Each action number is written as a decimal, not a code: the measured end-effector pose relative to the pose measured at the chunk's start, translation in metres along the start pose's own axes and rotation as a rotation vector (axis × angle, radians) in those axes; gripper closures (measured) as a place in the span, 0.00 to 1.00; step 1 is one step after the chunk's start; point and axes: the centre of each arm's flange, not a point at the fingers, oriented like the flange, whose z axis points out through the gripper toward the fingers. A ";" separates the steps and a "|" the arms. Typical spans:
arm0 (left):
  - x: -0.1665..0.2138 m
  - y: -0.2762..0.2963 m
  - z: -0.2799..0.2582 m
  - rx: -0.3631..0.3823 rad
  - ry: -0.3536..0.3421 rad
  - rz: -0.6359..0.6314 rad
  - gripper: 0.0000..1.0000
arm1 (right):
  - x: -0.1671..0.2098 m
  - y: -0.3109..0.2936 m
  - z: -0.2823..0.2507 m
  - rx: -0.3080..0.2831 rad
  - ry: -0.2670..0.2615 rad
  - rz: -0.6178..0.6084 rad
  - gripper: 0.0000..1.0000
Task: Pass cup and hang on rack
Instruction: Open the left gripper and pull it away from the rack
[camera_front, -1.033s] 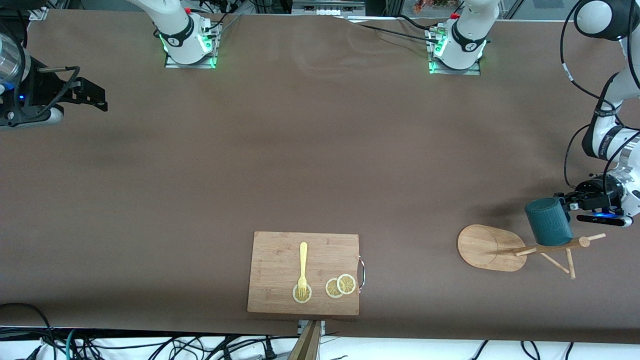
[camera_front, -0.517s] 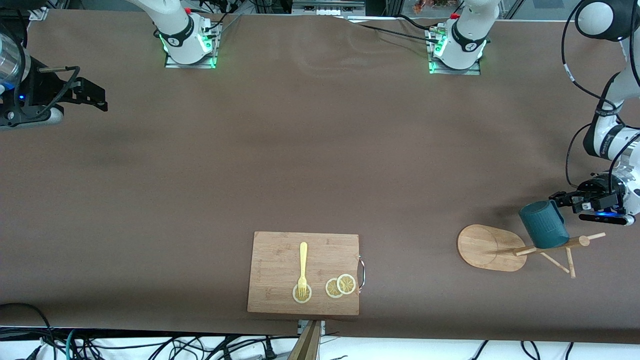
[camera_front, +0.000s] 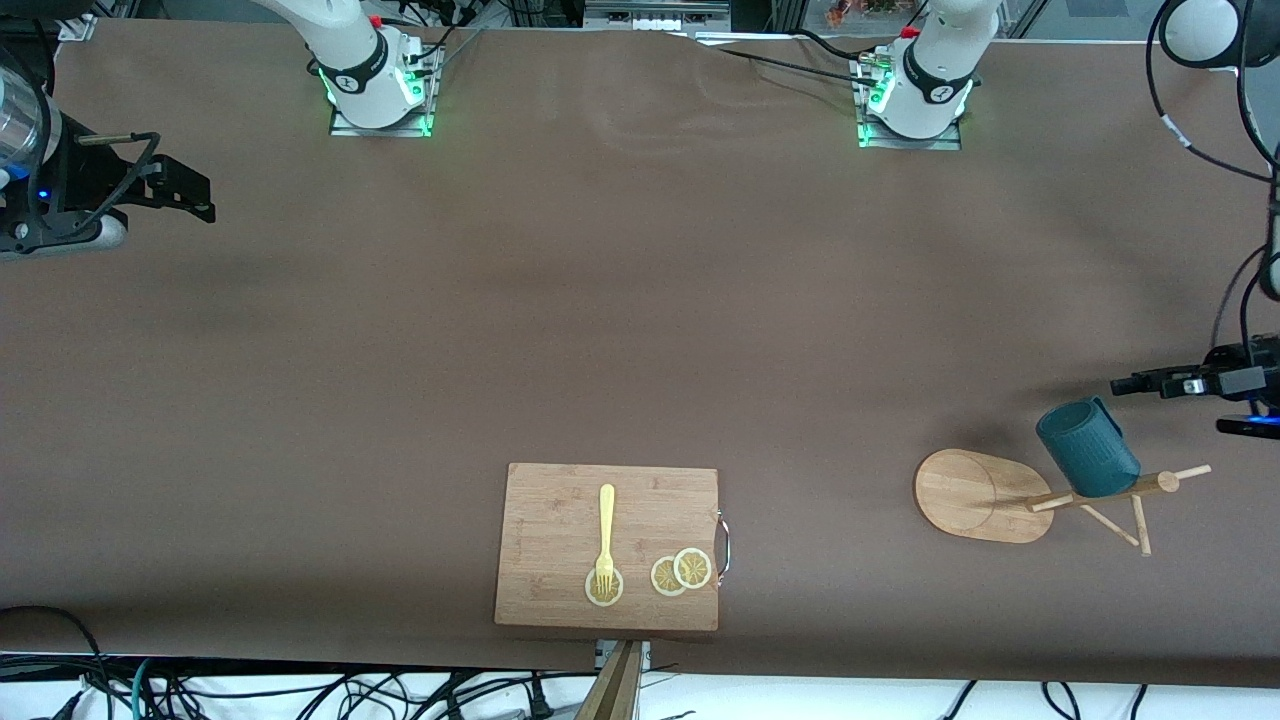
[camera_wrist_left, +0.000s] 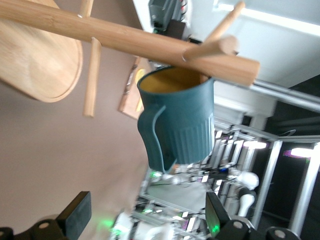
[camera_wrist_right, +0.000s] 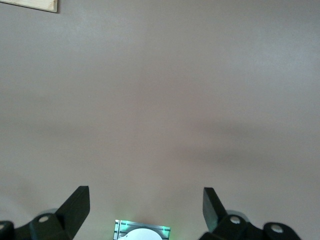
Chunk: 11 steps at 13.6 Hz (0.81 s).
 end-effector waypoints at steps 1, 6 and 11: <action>-0.005 0.021 -0.003 0.069 -0.015 0.024 0.00 | 0.000 0.000 0.000 0.000 0.000 0.000 0.00; -0.032 0.140 0.027 0.504 -0.076 0.158 0.00 | 0.000 0.000 0.000 0.000 0.000 0.000 0.00; -0.045 0.219 0.099 0.986 -0.159 0.300 0.00 | 0.000 0.000 0.000 0.000 0.000 0.000 0.00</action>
